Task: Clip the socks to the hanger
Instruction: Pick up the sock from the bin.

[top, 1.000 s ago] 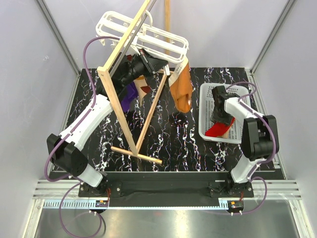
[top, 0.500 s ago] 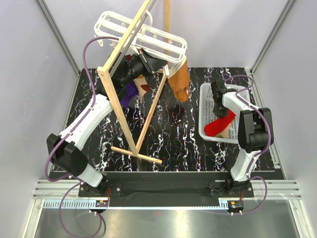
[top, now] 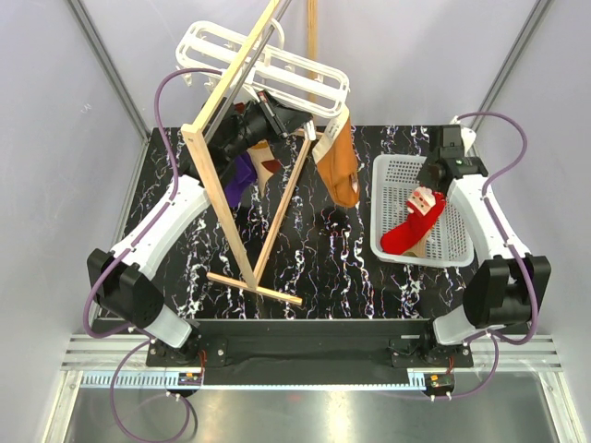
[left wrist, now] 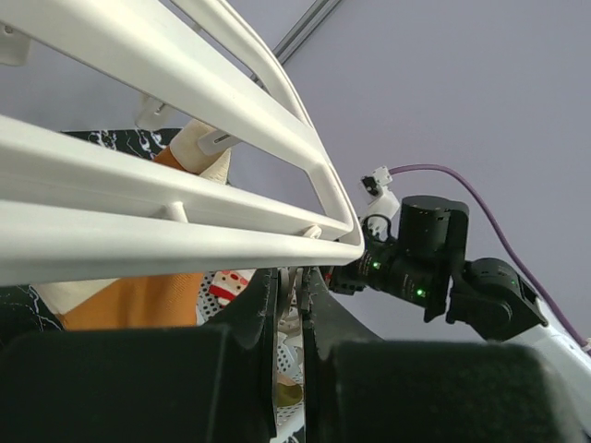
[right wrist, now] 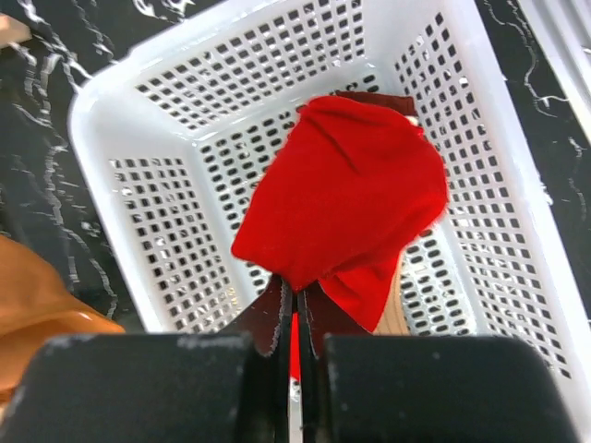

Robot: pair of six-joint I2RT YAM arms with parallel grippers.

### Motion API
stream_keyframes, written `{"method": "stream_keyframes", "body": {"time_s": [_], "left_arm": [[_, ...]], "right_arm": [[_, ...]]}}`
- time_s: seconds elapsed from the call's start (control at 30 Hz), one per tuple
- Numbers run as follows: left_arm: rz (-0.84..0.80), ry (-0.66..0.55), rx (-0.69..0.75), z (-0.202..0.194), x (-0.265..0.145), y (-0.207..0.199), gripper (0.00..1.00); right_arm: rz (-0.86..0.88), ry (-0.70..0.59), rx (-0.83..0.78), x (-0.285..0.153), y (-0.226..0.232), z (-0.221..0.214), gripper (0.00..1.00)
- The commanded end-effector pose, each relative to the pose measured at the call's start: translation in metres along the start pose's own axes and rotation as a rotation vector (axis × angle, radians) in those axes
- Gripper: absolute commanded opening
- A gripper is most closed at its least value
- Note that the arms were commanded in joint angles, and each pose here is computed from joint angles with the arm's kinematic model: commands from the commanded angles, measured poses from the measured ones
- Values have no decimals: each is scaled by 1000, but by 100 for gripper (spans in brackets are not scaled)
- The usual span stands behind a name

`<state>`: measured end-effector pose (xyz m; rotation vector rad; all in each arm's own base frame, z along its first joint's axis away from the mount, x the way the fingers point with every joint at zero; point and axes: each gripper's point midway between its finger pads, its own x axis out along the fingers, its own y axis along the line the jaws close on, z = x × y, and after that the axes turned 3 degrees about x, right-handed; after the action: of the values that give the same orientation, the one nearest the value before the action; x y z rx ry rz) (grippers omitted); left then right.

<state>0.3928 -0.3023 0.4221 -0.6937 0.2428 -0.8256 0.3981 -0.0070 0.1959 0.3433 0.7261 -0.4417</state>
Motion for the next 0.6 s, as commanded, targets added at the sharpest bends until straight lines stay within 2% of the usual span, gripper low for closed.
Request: {"method": "stream_keyframes", "body": {"time_s": [0.0, 0.17, 0.33, 0.43, 0.57], "left_arm": [[-29, -35, 10, 12, -9, -10, 0], [-31, -37, 8, 12, -10, -11, 0], [-35, -36, 3, 13, -10, -12, 0], [-37, -36, 5, 13, -10, -12, 0], [-37, -39, 6, 13, -10, -12, 0]], "right_arm": [[70, -7, 58, -18, 10, 12, 0], [160, -99, 84, -42, 19, 36, 0], [196, -203, 51, -61, 30, 83, 0], [227, -200, 4, -67, 42, 98, 0], [292, -129, -23, -65, 54, 84, 0]]}}
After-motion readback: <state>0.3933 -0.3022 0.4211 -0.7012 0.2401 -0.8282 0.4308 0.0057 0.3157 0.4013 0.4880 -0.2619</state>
